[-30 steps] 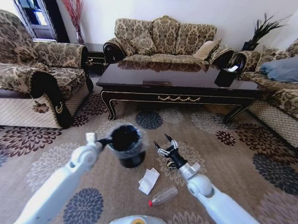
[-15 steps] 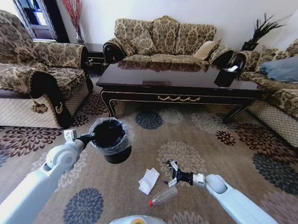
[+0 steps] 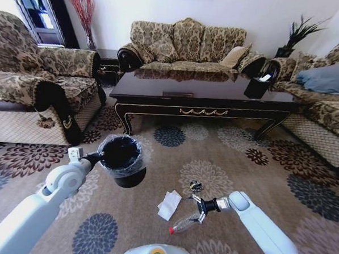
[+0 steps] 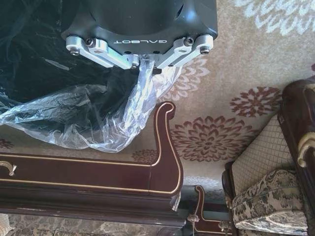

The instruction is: Move to the front of the table and pick up the trash from the floor, then place it into the trash bin.

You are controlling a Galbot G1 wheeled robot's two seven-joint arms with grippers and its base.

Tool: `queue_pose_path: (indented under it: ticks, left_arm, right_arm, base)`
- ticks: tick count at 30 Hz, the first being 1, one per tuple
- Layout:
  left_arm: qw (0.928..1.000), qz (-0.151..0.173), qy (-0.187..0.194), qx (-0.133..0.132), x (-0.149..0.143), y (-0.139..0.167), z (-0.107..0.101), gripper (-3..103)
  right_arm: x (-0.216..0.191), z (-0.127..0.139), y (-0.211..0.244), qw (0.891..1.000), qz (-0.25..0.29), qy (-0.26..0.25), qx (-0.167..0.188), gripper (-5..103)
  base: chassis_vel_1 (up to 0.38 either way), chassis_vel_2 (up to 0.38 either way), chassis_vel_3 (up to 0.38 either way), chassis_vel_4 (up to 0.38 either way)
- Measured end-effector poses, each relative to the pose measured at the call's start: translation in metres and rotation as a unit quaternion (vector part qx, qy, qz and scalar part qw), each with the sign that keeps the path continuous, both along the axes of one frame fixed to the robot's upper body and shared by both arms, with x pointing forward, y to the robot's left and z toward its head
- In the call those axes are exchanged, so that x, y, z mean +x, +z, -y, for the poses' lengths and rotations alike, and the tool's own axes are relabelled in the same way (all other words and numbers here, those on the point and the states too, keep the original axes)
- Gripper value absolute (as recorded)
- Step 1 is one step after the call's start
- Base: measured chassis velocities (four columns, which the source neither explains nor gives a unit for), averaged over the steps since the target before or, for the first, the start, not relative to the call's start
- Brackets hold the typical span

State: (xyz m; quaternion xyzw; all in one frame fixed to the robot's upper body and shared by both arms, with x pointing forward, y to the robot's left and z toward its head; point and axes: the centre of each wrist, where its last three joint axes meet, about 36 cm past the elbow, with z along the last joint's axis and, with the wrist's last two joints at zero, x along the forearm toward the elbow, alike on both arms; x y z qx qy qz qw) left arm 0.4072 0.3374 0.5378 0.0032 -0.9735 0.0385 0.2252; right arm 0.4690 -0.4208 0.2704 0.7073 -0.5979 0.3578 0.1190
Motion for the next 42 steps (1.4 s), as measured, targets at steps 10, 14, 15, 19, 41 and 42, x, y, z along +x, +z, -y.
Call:
queue_pose_path:
  ticks: [10, 14, 15, 19, 41, 42]
  left_arm:
    - [1.0, -0.003, 0.001, 0.003, -0.001, 0.0, -0.001, 4]
    - [1.0, -0.005, 0.0, 0.003, -0.002, 0.0, 0.0, 4]
    - [1.0, -0.007, -0.001, 0.003, -0.004, -0.001, 0.001, 4]
    - [1.0, -0.007, -0.002, 0.004, -0.006, 0.0, 0.0, 4]
    - [1.0, -0.008, -0.003, 0.004, -0.009, 0.006, 0.001, 4]
    - [1.0, -0.008, -0.003, 0.004, -0.009, 0.006, 0.001, 4]
  right_arm:
    - [0.002, 0.005, -0.011, 0.998, -0.015, 0.031, -0.048, 100]
    - [0.001, -0.001, -0.019, 0.998, -0.007, 0.033, -0.048, 100]
    - [0.003, -0.004, -0.021, 0.998, 0.005, 0.039, -0.052, 100]
    - [0.004, -0.007, -0.026, 0.998, 0.018, 0.031, -0.048, 100]
    - [0.0, -0.014, -0.05, 0.997, -0.016, 0.026, -0.069, 81]
    - [0.0, -0.014, -0.051, 0.997, -0.016, 0.027, -0.069, 75]
  base:
    - [0.0, 0.0, 0.0, 0.0]
    - [0.0, 0.0, 0.0, 0.0]
    - [0.0, 0.0, 0.0, 0.0]
    - [0.0, 0.0, 0.0, 0.0]
    - [0.0, 0.0, 0.0, 0.0]
    - [0.0, 0.0, 0.0, 0.0]
